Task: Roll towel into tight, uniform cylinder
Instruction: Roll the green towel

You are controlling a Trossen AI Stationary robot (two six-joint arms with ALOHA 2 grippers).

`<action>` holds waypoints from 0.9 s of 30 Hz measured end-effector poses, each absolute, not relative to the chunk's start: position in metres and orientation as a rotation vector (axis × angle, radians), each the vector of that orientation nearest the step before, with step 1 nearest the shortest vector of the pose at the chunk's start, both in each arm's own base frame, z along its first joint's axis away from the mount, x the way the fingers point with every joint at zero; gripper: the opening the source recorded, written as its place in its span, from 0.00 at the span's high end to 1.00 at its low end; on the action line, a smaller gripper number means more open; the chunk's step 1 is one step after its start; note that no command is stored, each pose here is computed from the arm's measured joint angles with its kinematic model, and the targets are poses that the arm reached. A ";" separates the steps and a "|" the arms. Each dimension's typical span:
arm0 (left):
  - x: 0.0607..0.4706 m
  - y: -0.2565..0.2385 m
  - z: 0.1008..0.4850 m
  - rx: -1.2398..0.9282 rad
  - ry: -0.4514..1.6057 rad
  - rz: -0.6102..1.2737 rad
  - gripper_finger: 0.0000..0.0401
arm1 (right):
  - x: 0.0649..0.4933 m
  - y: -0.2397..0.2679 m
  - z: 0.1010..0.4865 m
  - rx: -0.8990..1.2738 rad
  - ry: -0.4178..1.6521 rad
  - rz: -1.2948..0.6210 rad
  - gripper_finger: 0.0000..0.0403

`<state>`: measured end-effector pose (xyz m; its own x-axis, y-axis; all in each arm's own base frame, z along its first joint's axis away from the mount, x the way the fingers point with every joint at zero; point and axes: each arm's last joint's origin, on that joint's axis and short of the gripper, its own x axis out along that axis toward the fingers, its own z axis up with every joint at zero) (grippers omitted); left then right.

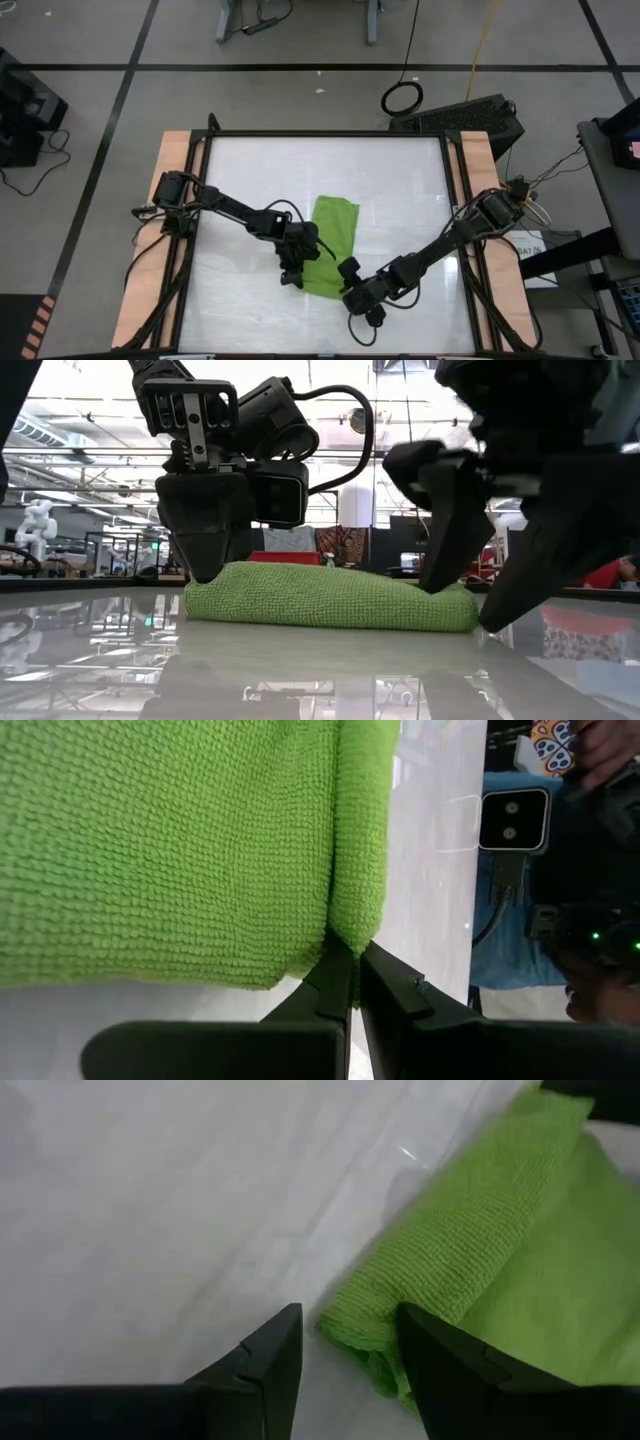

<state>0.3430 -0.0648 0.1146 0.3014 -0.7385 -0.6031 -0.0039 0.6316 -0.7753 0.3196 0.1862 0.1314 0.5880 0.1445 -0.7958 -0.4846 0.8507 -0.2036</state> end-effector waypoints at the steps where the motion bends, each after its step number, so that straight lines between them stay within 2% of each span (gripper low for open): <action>1: 0.343 -0.065 0.114 -0.763 1.178 -0.551 0.96 | 0.320 0.186 0.130 -0.420 0.876 0.374 0.61; 8: 0.342 -0.069 0.114 -0.729 1.171 -0.572 0.94 | 0.322 0.182 0.128 -0.361 0.892 0.339 0.61; 13: 0.341 -0.076 0.114 -0.667 1.157 -0.596 0.82 | 0.323 0.179 0.127 -0.290 0.912 0.273 0.63; 16: 0.341 -0.079 0.114 -0.628 1.146 -0.614 0.71 | 0.321 0.177 0.124 -0.241 0.922 0.218 0.70; 20: 0.340 -0.079 0.117 -0.580 1.128 -0.606 0.58 | 0.318 0.175 0.121 -0.172 0.933 0.157 0.85; 23: 0.337 -0.079 0.132 -0.460 1.071 -0.547 0.56 | 0.317 0.176 0.121 -0.146 0.930 0.147 0.97; 27: 0.330 -0.078 0.163 -0.264 0.967 -0.478 0.57 | 0.317 0.178 0.121 -0.097 0.924 0.127 0.97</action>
<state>0.3297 -0.0783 0.1628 0.4752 -0.5008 -0.7235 0.2708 0.8656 -0.4213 0.3171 0.1781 0.1210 0.5957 0.0673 -0.8004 -0.1509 0.9881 -0.0292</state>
